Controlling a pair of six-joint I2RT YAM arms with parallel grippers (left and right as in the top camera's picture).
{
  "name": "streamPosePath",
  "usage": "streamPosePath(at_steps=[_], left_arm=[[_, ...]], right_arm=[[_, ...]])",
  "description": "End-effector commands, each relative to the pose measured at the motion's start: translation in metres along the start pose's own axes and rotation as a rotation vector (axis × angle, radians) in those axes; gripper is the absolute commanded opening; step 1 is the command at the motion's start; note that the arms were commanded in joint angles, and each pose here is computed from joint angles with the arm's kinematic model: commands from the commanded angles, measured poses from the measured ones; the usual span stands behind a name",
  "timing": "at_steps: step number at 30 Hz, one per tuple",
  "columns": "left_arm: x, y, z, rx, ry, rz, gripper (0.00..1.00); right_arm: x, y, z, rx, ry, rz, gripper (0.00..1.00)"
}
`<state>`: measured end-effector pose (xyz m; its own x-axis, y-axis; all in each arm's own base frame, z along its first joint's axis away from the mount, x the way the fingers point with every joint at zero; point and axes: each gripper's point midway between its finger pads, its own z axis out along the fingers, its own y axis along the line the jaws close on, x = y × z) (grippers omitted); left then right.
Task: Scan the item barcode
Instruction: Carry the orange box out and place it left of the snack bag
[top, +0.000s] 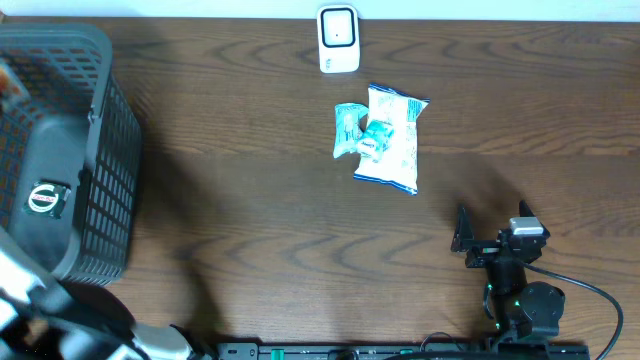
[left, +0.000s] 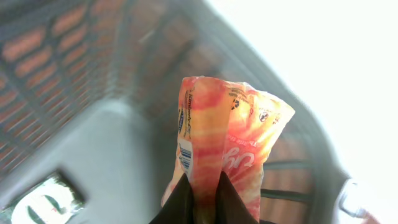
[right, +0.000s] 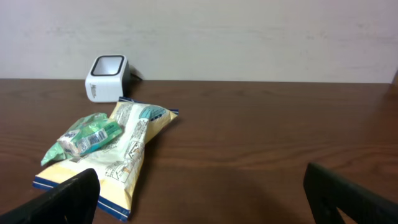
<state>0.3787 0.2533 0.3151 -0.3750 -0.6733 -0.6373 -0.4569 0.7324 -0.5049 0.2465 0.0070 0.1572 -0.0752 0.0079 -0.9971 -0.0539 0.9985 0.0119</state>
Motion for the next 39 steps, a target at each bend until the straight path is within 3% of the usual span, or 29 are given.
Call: streamPosePath(at_steps=[1, 7, 12, 22, 26, 33, 36, 38, 39], left_arm=[[-0.003, -0.059, -0.041, 0.186, -0.037, -0.047, 0.07], [0.031, -0.164, -0.097, 0.456, 0.011, 0.007, 0.07], [0.094, -0.246, -0.107, 0.620, 0.144, 0.181, 0.07], [0.240, -0.303, -0.027, 0.387, 0.386, 0.406, 0.07], [0.303, -0.308, 0.023, 0.253, 0.467, 0.478, 0.07], [0.406, -0.304, 0.085, 0.184, 0.648, 0.581, 0.08], [0.429, -0.298, 0.102, 0.162, 0.683, 0.598, 0.33], [0.434, -0.294, 0.108, 0.148, 0.695, 0.601, 0.57], [0.433, -0.293, 0.109, 0.146, 0.694, 0.599, 0.62]], right_arm=[[0.001, 0.001, 0.000, -0.001, 0.003, -0.014, 0.99], [0.001, 0.001, 0.000, -0.001, 0.003, -0.014, 0.99], [0.001, 0.001, 0.000, -0.001, 0.003, -0.014, 0.99], [0.001, 0.001, 0.000, -0.001, 0.003, -0.014, 0.99], [0.001, 0.001, 0.000, -0.001, 0.003, -0.014, 0.99], [0.001, 0.001, 0.000, -0.001, 0.003, -0.014, 0.99], [0.001, 0.001, 0.000, -0.001, 0.003, -0.014, 0.99], [0.001, 0.001, 0.000, -0.001, 0.003, -0.014, 0.99], [0.001, 0.001, 0.000, -0.001, 0.003, -0.014, 0.99]])
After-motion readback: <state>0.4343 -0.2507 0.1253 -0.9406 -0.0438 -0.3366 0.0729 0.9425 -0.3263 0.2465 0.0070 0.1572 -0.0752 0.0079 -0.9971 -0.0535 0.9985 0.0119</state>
